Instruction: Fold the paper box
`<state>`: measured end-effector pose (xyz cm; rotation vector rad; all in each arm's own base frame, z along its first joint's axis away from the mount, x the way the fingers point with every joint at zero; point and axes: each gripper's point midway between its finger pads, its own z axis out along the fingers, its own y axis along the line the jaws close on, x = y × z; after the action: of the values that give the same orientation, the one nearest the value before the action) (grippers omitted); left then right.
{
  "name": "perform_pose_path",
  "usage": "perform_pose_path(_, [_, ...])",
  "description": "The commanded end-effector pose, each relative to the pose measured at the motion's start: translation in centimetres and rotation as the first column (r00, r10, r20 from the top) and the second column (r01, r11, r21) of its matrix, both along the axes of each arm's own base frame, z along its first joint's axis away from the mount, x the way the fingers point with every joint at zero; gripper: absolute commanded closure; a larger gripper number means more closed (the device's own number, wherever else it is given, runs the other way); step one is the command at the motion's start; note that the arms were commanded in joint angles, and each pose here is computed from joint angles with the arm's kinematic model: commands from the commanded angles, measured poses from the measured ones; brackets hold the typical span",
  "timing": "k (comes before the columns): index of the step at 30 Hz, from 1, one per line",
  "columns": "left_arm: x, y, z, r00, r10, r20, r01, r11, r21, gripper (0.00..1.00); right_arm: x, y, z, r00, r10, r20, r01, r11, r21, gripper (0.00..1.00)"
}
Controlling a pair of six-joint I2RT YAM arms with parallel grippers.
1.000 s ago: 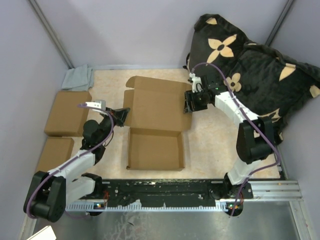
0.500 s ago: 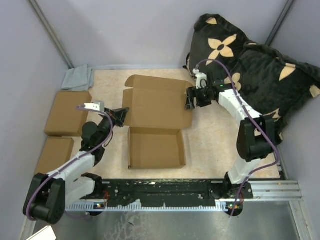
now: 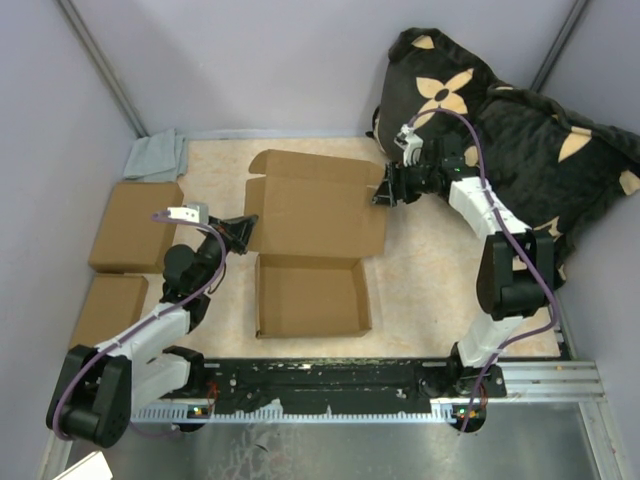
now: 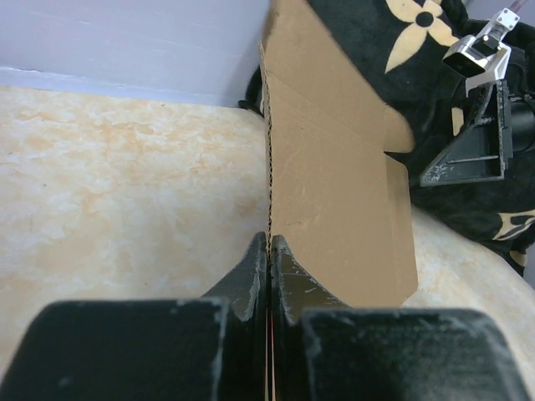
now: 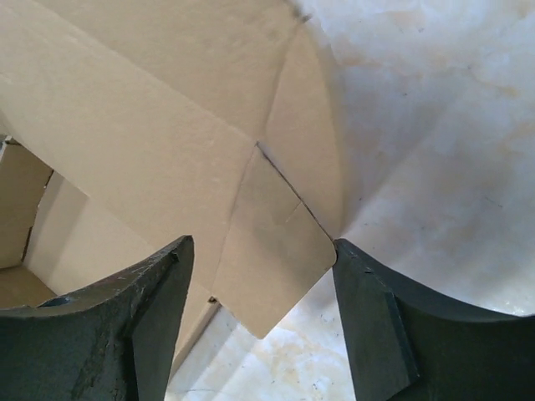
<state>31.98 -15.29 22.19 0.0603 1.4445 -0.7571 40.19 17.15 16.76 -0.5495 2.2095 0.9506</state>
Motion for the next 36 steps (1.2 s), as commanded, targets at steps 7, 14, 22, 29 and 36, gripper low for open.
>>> perform_pose_path(7, [-0.1,-0.4,1.6,0.998,-0.019,0.064,0.019,1.000,-0.005,1.00,-1.3,1.8,2.9,0.997,0.059,0.040,-0.060,0.998,0.012,0.53])
perform_pose_path(14, [-0.2,-0.6,1.7,0.997,-0.032,0.065,0.032,0.999,-0.003,1.00,-3.3,3.4,3.4,0.997,0.058,0.045,-0.056,0.997,-0.052,0.74])
perform_pose_path(22, [0.0,-0.8,1.7,0.997,-0.037,0.063,0.037,0.999,0.001,1.00,-1.9,3.1,3.2,0.984,-0.164,0.068,0.176,0.954,-0.241,1.00])
perform_pose_path(29, [0.5,-0.9,2.6,0.998,-0.035,0.058,0.035,0.999,0.012,0.76,0.0,2.0,4.2,0.933,-0.302,0.197,0.347,0.898,-0.270,1.00])
perform_pose_path(36, [2.4,0.6,5.3,0.997,0.078,-0.026,-0.076,0.993,0.085,0.51,0.1,1.2,9.6,0.828,-0.297,0.477,0.407,0.902,-0.145,1.00])
